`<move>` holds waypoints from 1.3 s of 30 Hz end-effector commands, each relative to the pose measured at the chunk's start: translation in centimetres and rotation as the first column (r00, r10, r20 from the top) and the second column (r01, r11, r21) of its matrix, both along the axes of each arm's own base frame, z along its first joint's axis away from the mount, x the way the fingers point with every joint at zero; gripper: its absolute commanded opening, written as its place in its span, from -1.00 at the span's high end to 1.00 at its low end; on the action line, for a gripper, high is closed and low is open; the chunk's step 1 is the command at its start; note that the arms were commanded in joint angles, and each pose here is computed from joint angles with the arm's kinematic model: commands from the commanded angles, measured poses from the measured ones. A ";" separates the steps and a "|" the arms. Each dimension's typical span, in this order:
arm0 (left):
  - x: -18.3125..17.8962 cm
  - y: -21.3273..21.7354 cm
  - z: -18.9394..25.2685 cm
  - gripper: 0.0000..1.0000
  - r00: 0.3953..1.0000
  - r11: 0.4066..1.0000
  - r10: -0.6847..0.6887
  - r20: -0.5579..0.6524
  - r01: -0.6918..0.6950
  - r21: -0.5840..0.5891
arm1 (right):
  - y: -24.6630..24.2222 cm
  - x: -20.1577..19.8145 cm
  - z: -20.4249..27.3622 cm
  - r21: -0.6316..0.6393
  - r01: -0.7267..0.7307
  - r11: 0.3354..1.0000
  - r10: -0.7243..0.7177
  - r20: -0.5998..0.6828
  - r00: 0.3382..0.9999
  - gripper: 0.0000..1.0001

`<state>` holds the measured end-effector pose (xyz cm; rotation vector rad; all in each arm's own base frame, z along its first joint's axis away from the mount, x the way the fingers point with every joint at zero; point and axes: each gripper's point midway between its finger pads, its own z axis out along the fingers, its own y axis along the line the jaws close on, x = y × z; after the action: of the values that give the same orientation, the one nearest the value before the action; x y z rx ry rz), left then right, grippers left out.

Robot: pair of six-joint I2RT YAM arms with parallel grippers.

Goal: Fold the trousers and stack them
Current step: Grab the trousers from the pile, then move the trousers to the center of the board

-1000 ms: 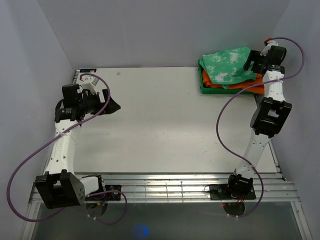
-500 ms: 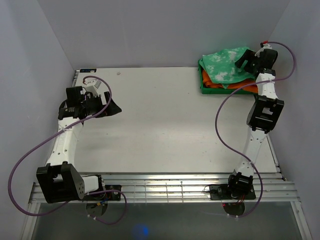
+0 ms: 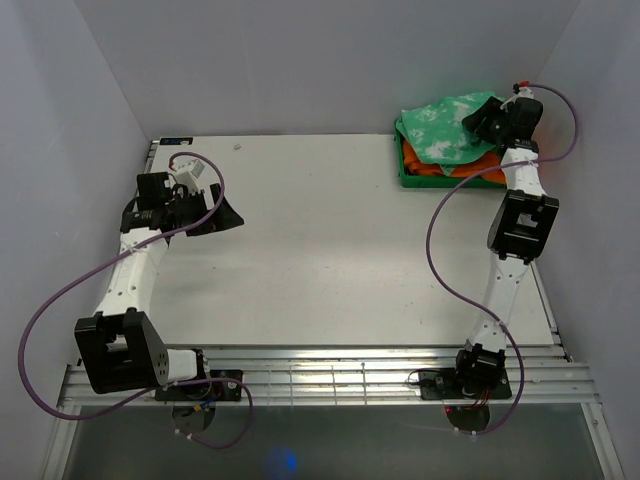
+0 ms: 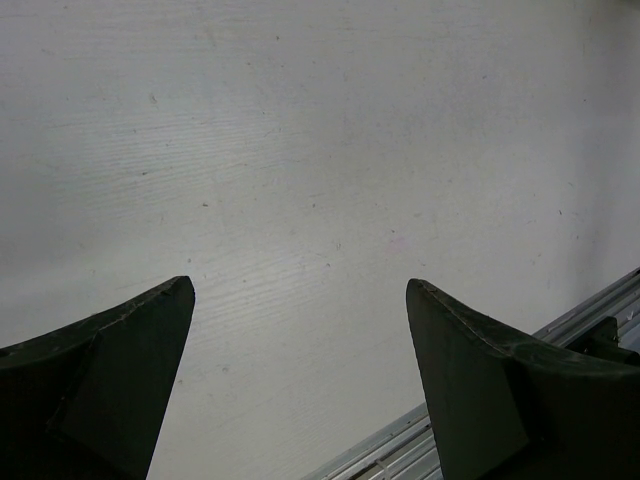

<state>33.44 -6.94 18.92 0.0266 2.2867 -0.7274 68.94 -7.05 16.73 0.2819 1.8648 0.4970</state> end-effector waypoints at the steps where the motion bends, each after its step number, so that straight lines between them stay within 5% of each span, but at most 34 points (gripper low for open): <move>1: 0.4 0.1 0.7 -0.96 1.000 1.000 0.000 0.031 0.000 0.005 | 6.2 0.8 3.8 0.046 -0.178 0.983 0.170 0.132 0.977 0.07; 2: 0.3 0.0 0.6 -0.96 1.000 1.000 -0.003 0.028 0.003 0.002 | 6.2 0.7 4.8 0.037 -0.188 0.981 0.180 0.153 0.972 0.45; 5: 0.5 -0.2 1.0 -0.96 0.999 1.000 -0.004 0.034 0.004 -0.010 | 6.8 -0.5 9.2 0.036 -0.218 0.975 0.204 0.227 0.952 0.84; 13: 0.4 -0.7 2.9 -0.96 0.998 0.999 -0.033 0.056 0.035 -0.035 | 10.3 -7.1 23.1 0.151 -0.378 0.913 0.289 0.411 0.864 0.85; 20: 0.0 -0.6 5.0 -0.96 0.988 0.998 -0.054 0.143 0.056 -0.011 | 13.4 -13.4 30.1 0.157 -0.477 0.865 0.349 0.495 0.796 0.85; 32: -0.3 1.2 10.4 -0.96 0.966 0.996 -0.025 0.256 0.047 -0.079 | 19.5 -25.8 41.2 0.014 -0.604 0.797 0.460 0.634 0.621 0.85; 39: -1.6 0.8 12.2 -0.96 0.939 0.986 -0.079 0.335 0.123 -0.113 | 26.6 -32.1 46.3 -0.083 -0.687 0.722 0.515 0.728 0.453 0.85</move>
<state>33.08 -4.97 28.07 0.0817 2.0318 -0.8193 43.05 16.93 55.53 -0.2964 1.3149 1.1788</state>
